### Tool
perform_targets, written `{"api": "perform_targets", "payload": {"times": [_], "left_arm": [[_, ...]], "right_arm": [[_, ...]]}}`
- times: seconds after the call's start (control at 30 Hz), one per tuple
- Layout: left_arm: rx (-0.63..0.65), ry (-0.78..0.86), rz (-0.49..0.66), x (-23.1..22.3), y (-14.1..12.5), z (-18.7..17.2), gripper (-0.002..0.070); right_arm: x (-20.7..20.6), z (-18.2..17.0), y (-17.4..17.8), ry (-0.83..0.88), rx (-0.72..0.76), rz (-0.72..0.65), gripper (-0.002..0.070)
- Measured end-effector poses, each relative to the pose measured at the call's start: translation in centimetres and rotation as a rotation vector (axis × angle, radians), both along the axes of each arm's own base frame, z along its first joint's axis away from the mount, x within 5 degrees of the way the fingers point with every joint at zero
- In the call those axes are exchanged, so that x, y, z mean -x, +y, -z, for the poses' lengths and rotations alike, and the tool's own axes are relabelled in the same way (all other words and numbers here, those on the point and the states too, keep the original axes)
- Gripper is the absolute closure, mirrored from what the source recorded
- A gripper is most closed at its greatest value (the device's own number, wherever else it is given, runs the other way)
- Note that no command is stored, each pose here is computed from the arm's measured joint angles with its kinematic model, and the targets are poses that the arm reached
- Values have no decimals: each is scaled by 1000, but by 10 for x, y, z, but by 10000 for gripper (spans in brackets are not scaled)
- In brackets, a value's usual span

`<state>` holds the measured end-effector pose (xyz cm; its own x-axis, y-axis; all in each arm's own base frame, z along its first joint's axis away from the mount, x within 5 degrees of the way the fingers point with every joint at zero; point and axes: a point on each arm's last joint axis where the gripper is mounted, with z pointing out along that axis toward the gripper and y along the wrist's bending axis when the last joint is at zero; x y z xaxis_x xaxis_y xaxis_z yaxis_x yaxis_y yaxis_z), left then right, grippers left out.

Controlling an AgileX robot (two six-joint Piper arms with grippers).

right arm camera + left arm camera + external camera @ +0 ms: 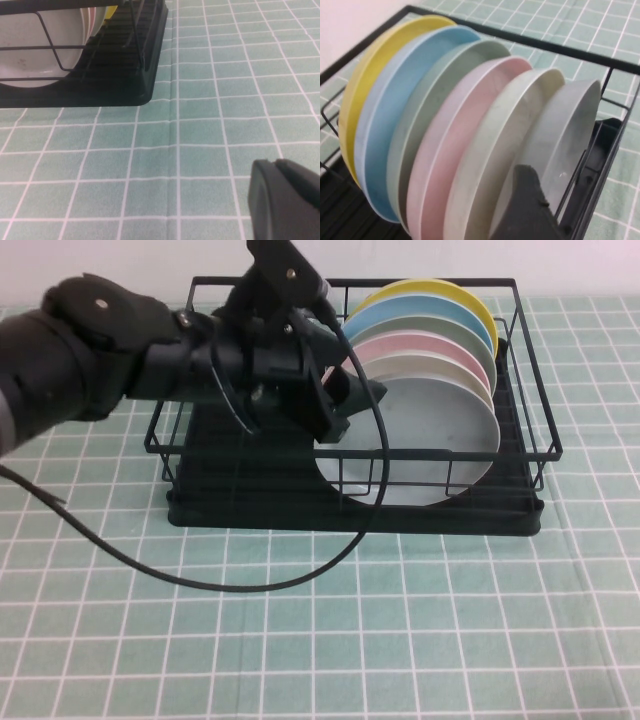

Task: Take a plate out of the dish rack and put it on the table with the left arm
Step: Grasp the plate from the shelf

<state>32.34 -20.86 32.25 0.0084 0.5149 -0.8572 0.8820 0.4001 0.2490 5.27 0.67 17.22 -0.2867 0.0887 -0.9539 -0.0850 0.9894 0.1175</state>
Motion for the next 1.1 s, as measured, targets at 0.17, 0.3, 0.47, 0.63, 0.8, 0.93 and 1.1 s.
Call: {"api": "perform_targets", "payload": {"times": [0.17, 0.3, 0.47, 0.63, 0.8, 0.93, 1.1], "left_arm": [[-10, 12, -21, -10, -4, 15, 247], [-27, 7, -13, -15, -6, 25, 246], [-21, 0, -4, -20, -10, 33, 246], [21, 1, -10, -29, -16, 36, 247], [29, 24, -2, -35, -22, 45, 265], [11, 31, 7, -39, -23, 55, 280], [-1, 29, -9, -42, -23, 62, 407]], "right_arm": [[0, 0, 0, 0, 0, 0, 694], [0, 0, 0, 0, 0, 0, 694], [0, 0, 0, 0, 0, 0, 694], [0, 0, 0, 0, 0, 0, 694], [0, 0, 0, 0, 0, 0, 694], [0, 0, 0, 0, 0, 0, 694], [0, 0, 0, 0, 0, 0, 694]]}}
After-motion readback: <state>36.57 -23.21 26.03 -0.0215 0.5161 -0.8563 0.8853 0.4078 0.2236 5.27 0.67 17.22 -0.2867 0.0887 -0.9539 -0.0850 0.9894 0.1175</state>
